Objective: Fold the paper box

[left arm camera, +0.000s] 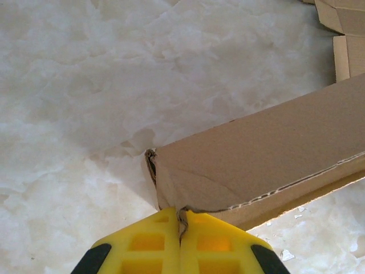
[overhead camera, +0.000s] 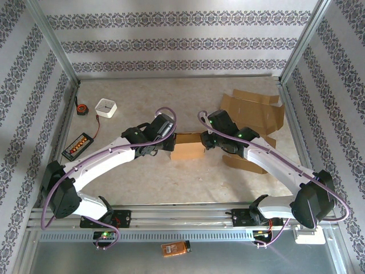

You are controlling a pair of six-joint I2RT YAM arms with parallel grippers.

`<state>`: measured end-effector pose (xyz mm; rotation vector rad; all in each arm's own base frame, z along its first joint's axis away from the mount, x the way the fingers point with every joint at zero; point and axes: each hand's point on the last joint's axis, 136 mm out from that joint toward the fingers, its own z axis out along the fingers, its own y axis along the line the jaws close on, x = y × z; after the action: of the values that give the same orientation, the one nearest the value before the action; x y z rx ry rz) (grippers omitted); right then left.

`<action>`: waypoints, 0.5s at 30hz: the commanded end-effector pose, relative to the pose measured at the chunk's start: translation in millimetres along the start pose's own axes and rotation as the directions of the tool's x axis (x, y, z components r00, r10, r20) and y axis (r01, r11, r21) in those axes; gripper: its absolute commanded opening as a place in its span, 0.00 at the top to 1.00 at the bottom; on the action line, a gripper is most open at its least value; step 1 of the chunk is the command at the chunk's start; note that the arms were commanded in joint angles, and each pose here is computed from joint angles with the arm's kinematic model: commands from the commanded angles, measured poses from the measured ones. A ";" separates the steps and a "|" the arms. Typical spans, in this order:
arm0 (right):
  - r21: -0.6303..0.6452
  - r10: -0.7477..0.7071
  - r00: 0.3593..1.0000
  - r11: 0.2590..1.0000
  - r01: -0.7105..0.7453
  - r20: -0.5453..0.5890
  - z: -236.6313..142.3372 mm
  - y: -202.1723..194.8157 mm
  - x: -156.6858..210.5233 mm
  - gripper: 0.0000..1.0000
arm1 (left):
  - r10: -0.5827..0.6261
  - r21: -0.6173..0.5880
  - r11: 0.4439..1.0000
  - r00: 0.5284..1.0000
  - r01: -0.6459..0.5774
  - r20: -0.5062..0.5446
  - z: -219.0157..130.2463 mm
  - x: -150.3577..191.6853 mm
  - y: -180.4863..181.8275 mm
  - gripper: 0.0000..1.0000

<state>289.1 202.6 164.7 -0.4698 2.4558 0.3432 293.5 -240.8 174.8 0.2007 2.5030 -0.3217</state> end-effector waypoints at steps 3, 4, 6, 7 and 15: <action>0.017 -0.024 0.992 1.000 0.026 -0.123 8.1 -3.3 30.3 0.80 | 0.064 -0.186 0.978 0.985 -0.095 -0.162 5.4 41.9 47.3 1.00; 0.016 -0.024 0.992 1.000 0.026 -0.122 8.2 -3.3 30.1 0.81 | 0.070 -0.193 0.976 0.984 -0.102 -0.166 5.1 42.2 48.5 1.00; 0.017 -0.023 0.992 1.000 0.025 -0.123 8.4 -3.4 30.3 0.81 | 0.082 -0.205 0.971 0.980 -0.120 -0.181 5.5 44.5 51.4 1.00; 0.015 -0.024 0.992 1.000 0.026 -0.123 8.6 -2.9 30.2 0.81 | 0.089 -0.205 0.970 0.978 -0.128 -0.186 5.4 45.0 51.6 1.00; 0.013 -0.024 0.991 1.000 0.025 -0.130 10.2 -2.7 32.1 0.81 | 0.160 -0.173 0.965 0.967 -0.196 -0.200 3.7 49.7 51.4 0.92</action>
<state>287.9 206.4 164.3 -0.4818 2.4553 0.3597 294.9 -233.9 173.5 0.2911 2.4867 -0.2386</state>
